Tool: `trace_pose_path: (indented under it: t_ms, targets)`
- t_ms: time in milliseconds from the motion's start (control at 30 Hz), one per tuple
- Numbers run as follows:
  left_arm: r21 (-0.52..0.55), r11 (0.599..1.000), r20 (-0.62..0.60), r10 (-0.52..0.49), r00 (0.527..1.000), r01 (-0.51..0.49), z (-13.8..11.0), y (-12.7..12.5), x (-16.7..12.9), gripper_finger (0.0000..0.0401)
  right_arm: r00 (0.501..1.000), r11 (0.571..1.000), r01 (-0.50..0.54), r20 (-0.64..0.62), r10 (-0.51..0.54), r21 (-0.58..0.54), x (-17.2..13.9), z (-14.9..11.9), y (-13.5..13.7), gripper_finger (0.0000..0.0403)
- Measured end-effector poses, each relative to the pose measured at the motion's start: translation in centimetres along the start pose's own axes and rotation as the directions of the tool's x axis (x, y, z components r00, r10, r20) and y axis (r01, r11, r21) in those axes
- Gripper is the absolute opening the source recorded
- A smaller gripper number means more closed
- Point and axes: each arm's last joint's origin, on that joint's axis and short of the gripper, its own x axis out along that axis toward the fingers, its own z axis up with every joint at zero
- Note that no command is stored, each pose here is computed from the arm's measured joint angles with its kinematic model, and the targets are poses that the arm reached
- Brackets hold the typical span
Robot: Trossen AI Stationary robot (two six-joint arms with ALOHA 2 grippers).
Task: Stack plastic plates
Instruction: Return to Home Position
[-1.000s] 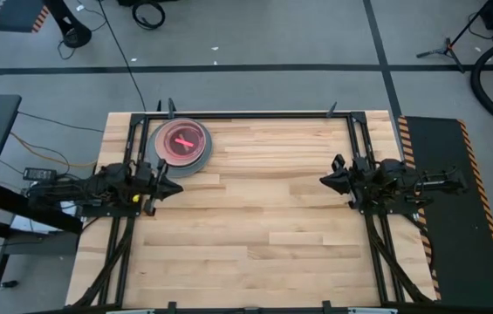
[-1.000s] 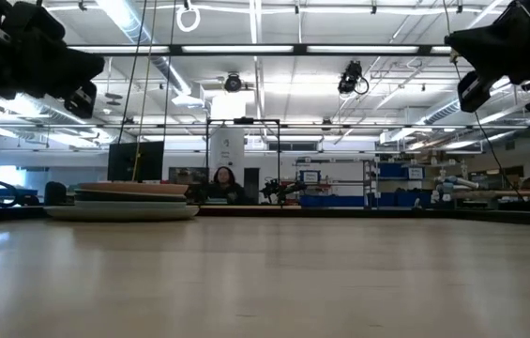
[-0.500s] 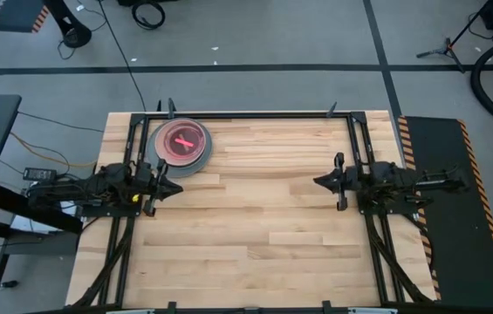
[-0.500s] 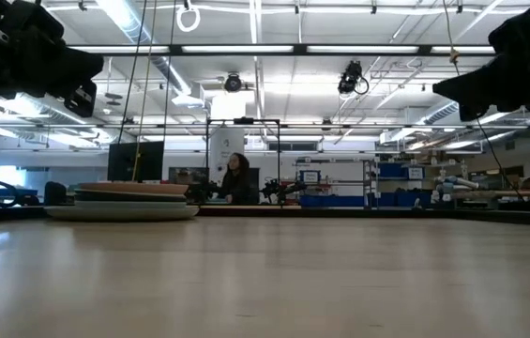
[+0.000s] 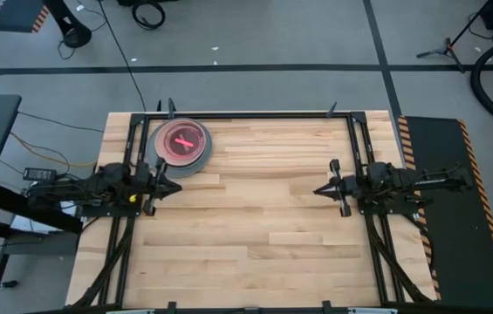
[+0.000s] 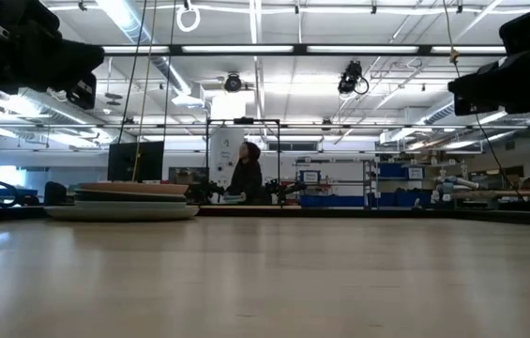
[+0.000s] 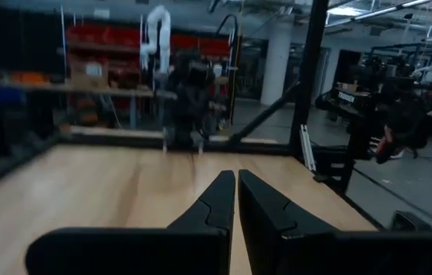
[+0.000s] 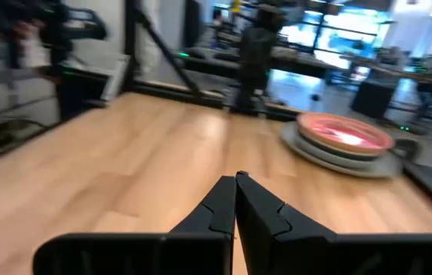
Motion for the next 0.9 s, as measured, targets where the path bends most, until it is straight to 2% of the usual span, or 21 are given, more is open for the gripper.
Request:
trace_pose_path:
  t_ms: [100, 167, 267, 533, 900]
  targets:
    - [0.102, 0.995, 0.014, -0.011, 1.0, 0.01, 0.14, -0.07, 0.01, 0.0027, 1.0, 1.0, -0.029, 0.006, 0.029, 0.002, 0.0, 0.02, 0.1, 0.0018]
    - [0.13, 0.991, 0.016, -0.013, 1.0, 0.011, 0.16, -0.09, 0.01, 0.0027, 1.0, 1.0, 0.002, -0.008, -0.002, -0.002, 0.0, -0.07, 0.03, 0.0018]
    - [0.129, 0.992, 0.005, -0.01, 1.0, 0.01, 0.05, -0.08, 0.01, 0.0027, 0.999, 1.0, 0.031, -0.016, -0.031, -0.002, -0.02, -0.11, -0.05, 0.0018]
    - [0.13, 0.991, -0.054, -0.002, 0.999, 0.009, -0.54, -0.02, 0.0, 0.0027, 0.999, 0.998, -0.045, 0.016, 0.044, 0.041, -0.52, 0.63, 0.08, 0.0018]
    - [0.151, 0.988, -0.068, 0.0, 0.998, 0.01, -0.66, 0.0, -0.01, 0.0027, 1.0, 0.998, 0.002, -0.001, -0.002, 0.063, -0.52, 0.55, -0.05, 0.0018]
